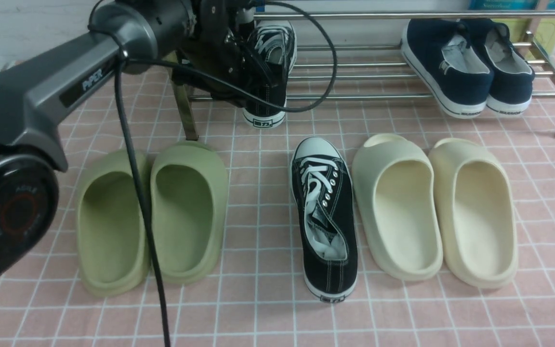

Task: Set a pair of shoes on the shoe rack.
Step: Use the left arm to put a shoe into the shoe rack, then use the left arm to grab the shoe closest to it

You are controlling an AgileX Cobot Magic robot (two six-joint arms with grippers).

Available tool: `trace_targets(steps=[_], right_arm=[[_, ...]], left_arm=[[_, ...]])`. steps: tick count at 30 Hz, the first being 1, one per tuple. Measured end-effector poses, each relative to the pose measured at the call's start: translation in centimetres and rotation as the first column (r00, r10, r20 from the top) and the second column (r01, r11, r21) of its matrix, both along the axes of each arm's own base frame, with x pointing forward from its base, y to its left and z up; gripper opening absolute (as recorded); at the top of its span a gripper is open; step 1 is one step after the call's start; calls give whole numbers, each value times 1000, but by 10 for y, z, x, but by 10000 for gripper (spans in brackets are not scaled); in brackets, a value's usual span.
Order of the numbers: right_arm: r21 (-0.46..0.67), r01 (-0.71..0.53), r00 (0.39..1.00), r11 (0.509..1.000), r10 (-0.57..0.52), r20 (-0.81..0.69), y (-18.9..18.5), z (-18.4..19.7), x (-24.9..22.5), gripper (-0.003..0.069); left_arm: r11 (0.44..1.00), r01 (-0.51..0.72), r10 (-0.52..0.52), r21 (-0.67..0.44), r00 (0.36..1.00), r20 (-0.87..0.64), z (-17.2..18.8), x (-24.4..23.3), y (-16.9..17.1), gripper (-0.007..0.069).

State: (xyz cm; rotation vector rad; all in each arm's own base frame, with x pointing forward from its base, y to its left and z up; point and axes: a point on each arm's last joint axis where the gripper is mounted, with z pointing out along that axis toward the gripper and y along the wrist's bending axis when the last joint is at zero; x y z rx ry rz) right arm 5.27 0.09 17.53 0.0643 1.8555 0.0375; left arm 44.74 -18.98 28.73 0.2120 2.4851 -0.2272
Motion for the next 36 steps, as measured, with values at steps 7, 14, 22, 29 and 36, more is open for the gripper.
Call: trace_targets(steps=[7, 14, 22, 29, 36], right_arm=[[0, 0, 1000, 1000, 0, 0, 0, 0, 0, 240], [0, 0, 1000, 1000, 0, 0, 0, 0, 0, 240], [0, 0, 1000, 1000, 0, 0, 0, 0, 0, 240], [0, 0, 1000, 1000, 0, 0, 0, 0, 0, 240], [0, 0, 1000, 1000, 0, 0, 0, 0, 0, 240]], left_arm=[[963, 255, -243, 82, 961, -133, 24, -56, -24, 5], [907, 418, -417, 45, 908, -27, -4, -138, -67, 10], [938, 344, -340, -53, 938, 64, -43, -148, -73, 84], [940, 338, -335, -38, 940, 72, -54, -142, -75, 370], [943, 332, -331, -20, 943, 16, -79, -138, -79, 443]])
